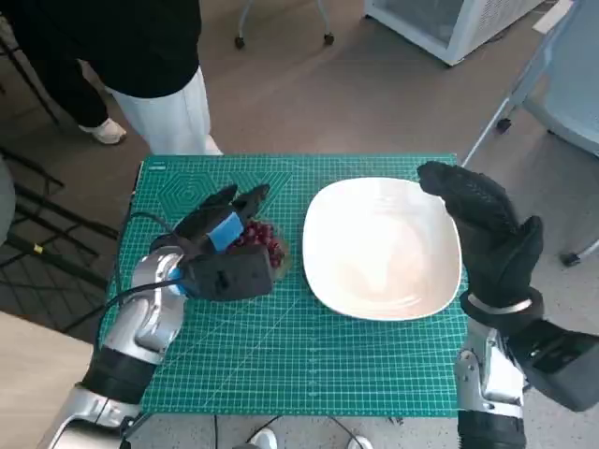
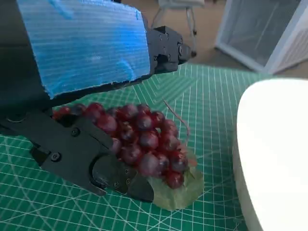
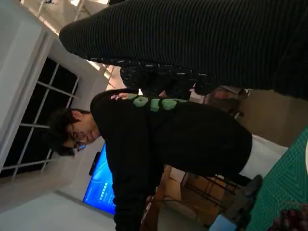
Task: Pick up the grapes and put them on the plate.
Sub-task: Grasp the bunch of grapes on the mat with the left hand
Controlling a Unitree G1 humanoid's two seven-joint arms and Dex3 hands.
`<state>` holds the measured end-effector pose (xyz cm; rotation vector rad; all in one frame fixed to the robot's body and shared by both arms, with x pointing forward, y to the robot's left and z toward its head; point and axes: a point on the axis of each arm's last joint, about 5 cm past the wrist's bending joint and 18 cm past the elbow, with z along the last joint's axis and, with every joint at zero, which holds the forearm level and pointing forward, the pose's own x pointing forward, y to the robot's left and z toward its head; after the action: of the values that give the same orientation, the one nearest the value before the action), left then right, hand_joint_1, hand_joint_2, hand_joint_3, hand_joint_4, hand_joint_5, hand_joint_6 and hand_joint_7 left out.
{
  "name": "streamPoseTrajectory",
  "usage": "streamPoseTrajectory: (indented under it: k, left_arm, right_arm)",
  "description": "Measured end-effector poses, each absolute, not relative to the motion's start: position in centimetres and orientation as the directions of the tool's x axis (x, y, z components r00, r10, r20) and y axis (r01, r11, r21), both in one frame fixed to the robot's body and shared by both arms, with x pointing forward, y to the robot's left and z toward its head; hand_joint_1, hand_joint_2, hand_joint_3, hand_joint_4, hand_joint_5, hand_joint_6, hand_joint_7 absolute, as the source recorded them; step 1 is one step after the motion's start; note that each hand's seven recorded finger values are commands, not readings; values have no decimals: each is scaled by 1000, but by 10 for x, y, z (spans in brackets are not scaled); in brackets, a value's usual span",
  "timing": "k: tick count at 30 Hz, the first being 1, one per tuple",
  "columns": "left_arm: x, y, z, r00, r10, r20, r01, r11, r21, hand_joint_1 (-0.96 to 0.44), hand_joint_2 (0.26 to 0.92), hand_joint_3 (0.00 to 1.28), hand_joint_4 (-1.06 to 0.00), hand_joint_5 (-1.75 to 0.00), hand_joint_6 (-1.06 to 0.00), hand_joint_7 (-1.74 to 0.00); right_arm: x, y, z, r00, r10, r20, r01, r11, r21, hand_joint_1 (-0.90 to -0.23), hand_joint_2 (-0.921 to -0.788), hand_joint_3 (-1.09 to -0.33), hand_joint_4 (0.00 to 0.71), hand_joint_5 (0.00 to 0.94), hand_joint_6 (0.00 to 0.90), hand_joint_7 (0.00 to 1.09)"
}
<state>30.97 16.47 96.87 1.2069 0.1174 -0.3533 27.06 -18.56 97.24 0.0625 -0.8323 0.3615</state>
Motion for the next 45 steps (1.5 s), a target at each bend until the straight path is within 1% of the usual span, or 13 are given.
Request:
streamPoseTrajectory:
  k: [10, 16, 22, 29, 37, 45]
  left_arm:
    - [325, 158, 961, 927, -151, -342, 372, 276, 886, -423, 719, 2, 1, 1, -148, -10]
    - [332, 157, 954, 912, -112, -395, 411, 261, 874, -413, 722, 3, 1, 1, -146, -7]
    - [336, 159, 946, 894, -71, -442, 445, 253, 859, -405, 722, 2, 1, 1, -145, -5]
    - [338, 158, 945, 892, -71, -447, 450, 247, 858, -401, 721, 2, 1, 1, -145, -4]
    - [344, 159, 944, 870, -45, -491, 485, 257, 836, -328, 711, 1, 1, 1, -148, -3]
    - [345, 159, 943, 863, -40, -504, 494, 279, 823, -243, 709, 0, -6, -2, -185, -16]
  right_arm:
    - [270, -186, 972, 618, 288, 732, -337, 938, -84, -508, -921, -594, 311, 1, 15, 522]
    - [270, -186, 972, 616, 288, 733, -338, 937, -84, -508, -921, -593, 311, 1, 17, 520]
    - [269, -186, 972, 615, 288, 734, -337, 938, -85, -508, -921, -593, 311, 1, 18, 517]
    - [269, -186, 972, 614, 288, 735, -337, 938, -85, -508, -921, -593, 311, 1, 20, 515]
    - [269, -185, 972, 616, 283, 735, -334, 939, -81, -508, -921, -597, 311, 1, 22, 513]
    - [268, -185, 972, 618, 281, 734, -333, 940, -80, -507, -921, -600, 311, 1, 23, 512]
